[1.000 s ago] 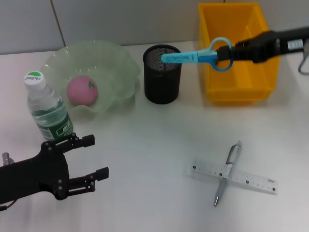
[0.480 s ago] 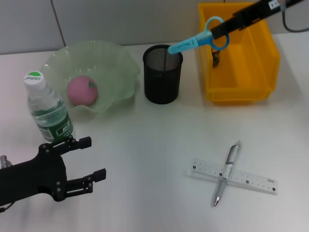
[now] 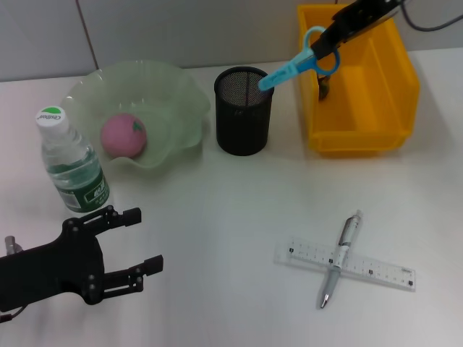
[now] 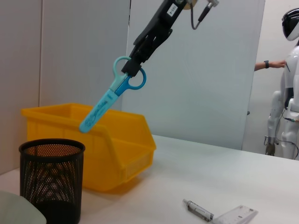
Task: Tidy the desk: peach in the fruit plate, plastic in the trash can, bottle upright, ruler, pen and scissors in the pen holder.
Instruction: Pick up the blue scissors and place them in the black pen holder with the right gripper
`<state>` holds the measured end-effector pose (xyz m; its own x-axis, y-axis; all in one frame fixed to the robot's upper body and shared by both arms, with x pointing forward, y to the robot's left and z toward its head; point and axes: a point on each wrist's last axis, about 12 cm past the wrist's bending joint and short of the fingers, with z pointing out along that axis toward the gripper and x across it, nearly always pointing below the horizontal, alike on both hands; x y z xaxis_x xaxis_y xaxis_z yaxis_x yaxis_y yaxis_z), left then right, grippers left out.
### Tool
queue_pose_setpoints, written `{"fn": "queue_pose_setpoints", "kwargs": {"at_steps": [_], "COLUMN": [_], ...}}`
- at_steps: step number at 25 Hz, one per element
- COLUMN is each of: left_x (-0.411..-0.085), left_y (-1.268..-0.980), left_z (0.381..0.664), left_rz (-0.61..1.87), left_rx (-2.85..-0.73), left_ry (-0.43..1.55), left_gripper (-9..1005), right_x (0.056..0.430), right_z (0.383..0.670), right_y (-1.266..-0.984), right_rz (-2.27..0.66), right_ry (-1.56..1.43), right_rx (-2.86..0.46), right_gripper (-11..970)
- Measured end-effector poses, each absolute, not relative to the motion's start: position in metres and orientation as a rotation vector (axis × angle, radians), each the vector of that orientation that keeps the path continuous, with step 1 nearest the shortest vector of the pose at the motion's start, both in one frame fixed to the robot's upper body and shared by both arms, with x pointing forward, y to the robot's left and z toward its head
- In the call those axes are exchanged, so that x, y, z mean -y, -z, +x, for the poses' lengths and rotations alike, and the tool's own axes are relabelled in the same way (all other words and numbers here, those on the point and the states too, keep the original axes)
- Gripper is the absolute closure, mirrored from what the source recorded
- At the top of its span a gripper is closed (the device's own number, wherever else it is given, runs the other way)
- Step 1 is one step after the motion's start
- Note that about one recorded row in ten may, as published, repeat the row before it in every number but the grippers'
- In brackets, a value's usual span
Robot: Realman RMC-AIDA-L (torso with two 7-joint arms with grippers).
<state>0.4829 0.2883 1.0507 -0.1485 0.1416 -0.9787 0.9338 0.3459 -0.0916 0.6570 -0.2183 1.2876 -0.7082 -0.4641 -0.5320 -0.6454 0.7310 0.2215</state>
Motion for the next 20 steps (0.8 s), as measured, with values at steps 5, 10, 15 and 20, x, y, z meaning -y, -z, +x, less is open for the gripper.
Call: {"fn": "queue_pose_setpoints", "kwargs": {"at_steps": [5,10,15,20], "left_x": [-0.288,-0.287,-0.287,-0.286], "left_y": [-1.050,-1.049,-1.049,-1.049], "left_z": [0.483,0.480,0.478,0.477], "left_rz": [1.002,0.997,0.985,0.981], "left_rx": [-1.566,-1.563,-1.561,-1.557], "left_ry": [0.951,0.964,0.980,0.995], "left_gripper": [162,162,161,161], "right_x": [0.198,0.179,0.168,0.163], "right_z": [0.667,0.674,0.680,0.685], "right_y": [-1.283,-1.269,-1.256,-1.249], "right_rz": [-0.873,-0.895,-0.890,-0.874], "right_ry": [-0.523,-0.466,-0.397,-0.362], "right_rx": [-2.483,-2.522,-2.540,-2.551], "right_gripper": [840,831,822,813]}}
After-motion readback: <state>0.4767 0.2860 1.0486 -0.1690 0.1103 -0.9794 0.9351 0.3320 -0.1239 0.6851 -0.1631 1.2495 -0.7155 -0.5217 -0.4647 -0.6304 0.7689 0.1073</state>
